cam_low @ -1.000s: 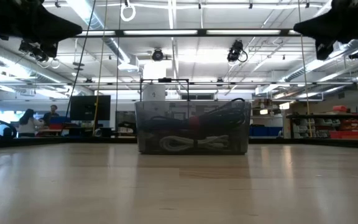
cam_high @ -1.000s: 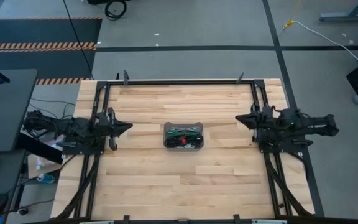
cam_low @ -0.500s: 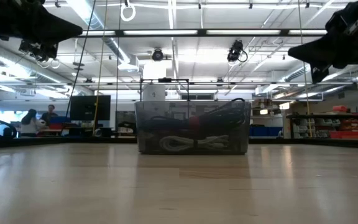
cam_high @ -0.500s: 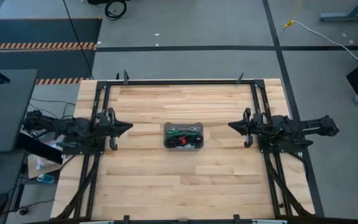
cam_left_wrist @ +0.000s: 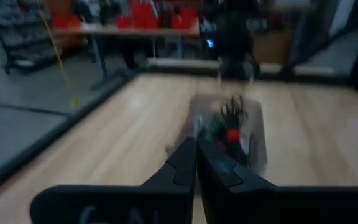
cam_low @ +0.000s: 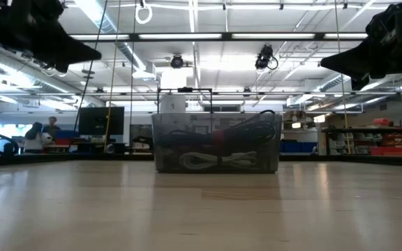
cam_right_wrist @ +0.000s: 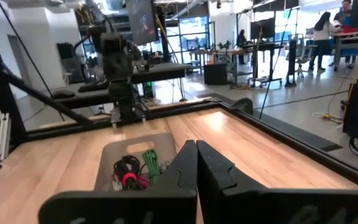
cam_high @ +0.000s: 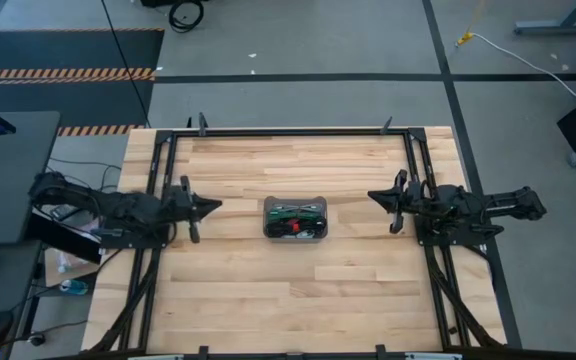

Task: Pick and place USB-C Cables
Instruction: Return to Home Position

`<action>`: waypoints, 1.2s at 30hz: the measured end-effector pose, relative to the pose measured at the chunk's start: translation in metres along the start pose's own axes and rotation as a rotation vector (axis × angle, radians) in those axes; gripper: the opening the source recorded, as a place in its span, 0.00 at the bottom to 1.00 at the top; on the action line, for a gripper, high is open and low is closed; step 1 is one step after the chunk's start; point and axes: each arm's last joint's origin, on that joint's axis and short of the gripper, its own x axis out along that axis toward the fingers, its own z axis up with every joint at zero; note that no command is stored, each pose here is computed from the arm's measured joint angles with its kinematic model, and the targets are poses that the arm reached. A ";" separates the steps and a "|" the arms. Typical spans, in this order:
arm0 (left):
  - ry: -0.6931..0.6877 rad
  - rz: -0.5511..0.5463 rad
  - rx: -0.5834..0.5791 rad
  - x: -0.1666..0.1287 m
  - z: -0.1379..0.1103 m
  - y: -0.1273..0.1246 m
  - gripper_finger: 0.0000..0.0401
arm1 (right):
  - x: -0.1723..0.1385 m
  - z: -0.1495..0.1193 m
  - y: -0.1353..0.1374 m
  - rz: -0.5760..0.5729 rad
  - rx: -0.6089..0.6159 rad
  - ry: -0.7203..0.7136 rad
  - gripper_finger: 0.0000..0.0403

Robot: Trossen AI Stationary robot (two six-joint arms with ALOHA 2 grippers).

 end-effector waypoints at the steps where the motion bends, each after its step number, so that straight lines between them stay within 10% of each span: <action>1: 0.023 -0.019 0.008 0.000 -0.002 0.000 0.05 | 0.000 0.000 0.000 0.000 0.011 0.000 0.00; 8: -0.056 -0.425 -0.001 -0.010 0.006 -0.007 0.06 | 0.000 0.001 0.000 0.001 0.036 -0.012 0.00; 15: 0.030 -0.591 -0.133 -0.025 0.000 -0.003 0.06 | 0.000 0.001 -0.001 -0.027 0.035 -0.014 0.00; 36: -0.147 -0.219 0.138 -0.032 0.006 0.018 0.05 | 0.000 0.003 -0.003 -0.105 0.056 -0.031 0.00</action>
